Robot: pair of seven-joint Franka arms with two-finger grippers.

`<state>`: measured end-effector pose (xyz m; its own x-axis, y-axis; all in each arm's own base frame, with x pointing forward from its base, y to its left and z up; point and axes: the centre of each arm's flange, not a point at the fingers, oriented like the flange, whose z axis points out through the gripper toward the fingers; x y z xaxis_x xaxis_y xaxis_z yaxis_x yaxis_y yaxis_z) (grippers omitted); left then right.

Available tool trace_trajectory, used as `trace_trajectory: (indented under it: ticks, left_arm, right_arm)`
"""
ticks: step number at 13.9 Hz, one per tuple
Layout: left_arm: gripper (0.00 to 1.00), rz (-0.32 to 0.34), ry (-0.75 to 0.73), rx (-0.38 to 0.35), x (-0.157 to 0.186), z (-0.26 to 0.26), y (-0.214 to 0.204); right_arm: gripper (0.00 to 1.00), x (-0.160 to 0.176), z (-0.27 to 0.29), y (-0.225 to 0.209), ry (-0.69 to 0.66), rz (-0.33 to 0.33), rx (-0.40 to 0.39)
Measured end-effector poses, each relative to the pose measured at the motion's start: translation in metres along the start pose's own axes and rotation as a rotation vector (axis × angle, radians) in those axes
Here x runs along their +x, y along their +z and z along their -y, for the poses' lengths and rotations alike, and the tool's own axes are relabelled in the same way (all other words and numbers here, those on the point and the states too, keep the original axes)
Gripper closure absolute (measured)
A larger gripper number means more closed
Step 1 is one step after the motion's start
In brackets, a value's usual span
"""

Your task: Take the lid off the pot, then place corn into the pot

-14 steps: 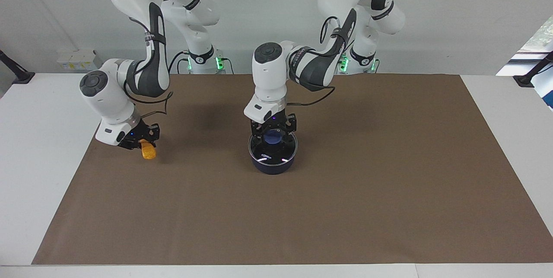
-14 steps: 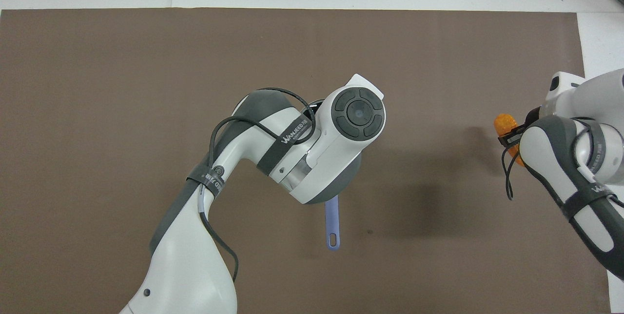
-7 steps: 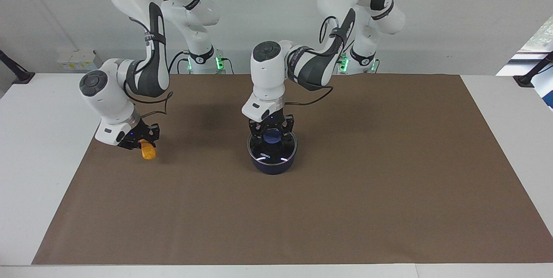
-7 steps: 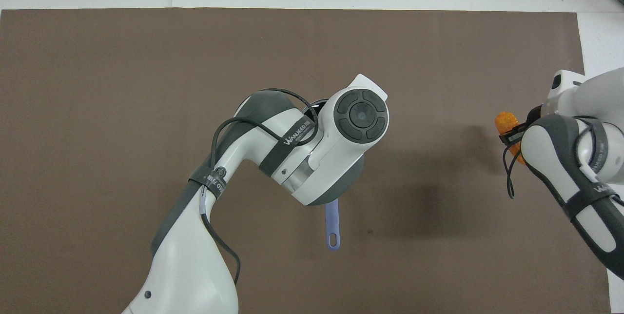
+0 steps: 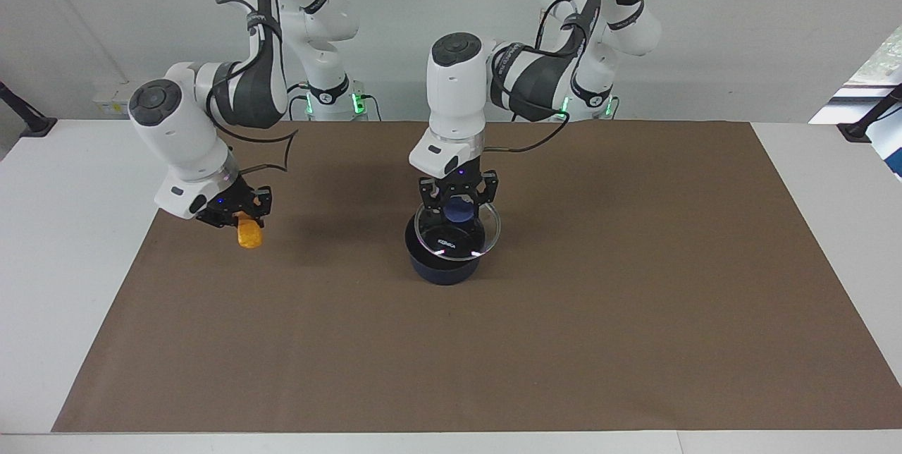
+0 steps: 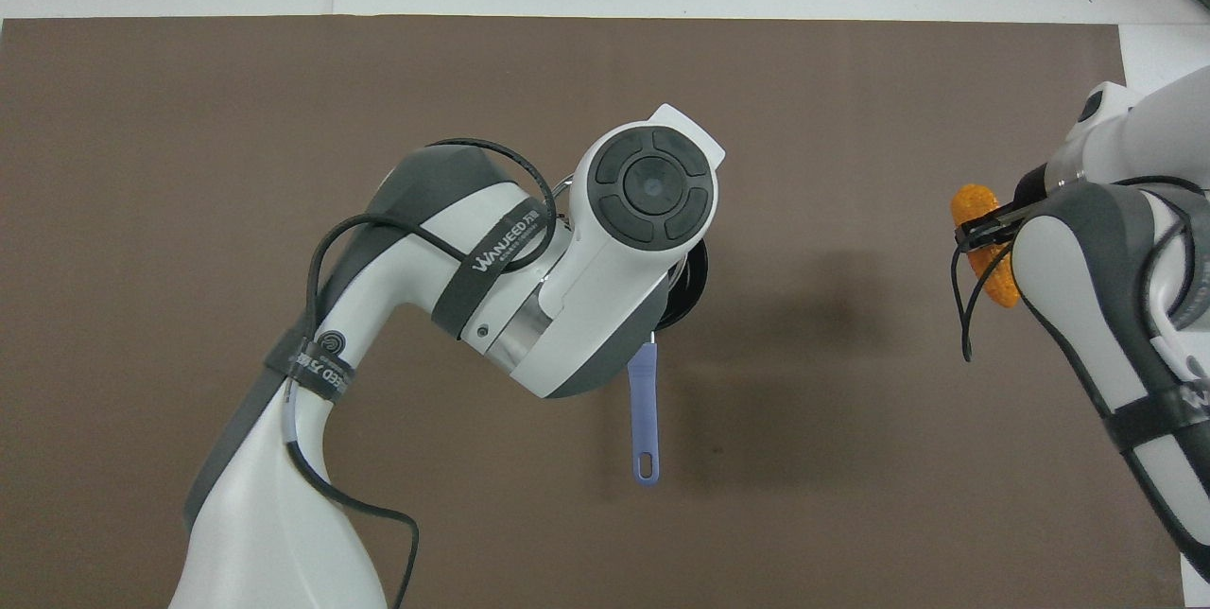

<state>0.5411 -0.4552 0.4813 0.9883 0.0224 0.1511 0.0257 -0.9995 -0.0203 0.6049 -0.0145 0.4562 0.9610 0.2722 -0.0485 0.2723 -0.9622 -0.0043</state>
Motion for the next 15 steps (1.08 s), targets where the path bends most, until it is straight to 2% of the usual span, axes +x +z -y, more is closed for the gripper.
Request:
trace_trajectory:
  ticks: [3, 6, 11, 15]
  left_arm:
    - [0.35, 0.026, 0.069, 0.027, 0.021, 0.049, 0.004]
    - [0.35, 0.063, 0.138, 0.048, 0.038, 0.119, 0.016]
    - [0.35, 0.079, 0.223, 0.024, 0.043, 0.216, 0.035]
    - [0.35, 0.065, 0.28, -0.024, 0.044, 0.297, 0.061]
  right_arm:
    - [0.64, 0.012, 0.054, -0.03, 0.07, -0.013, -0.007]
    - [0.64, 0.024, 0.126, -0.032, 0.144, -0.018, -0.01]
    - [0.64, 0.043, 0.225, -0.038, 0.278, -0.05, 0.023]
    - [0.64, 0.072, 0.302, -0.013, 0.279, -0.088, 0.047]
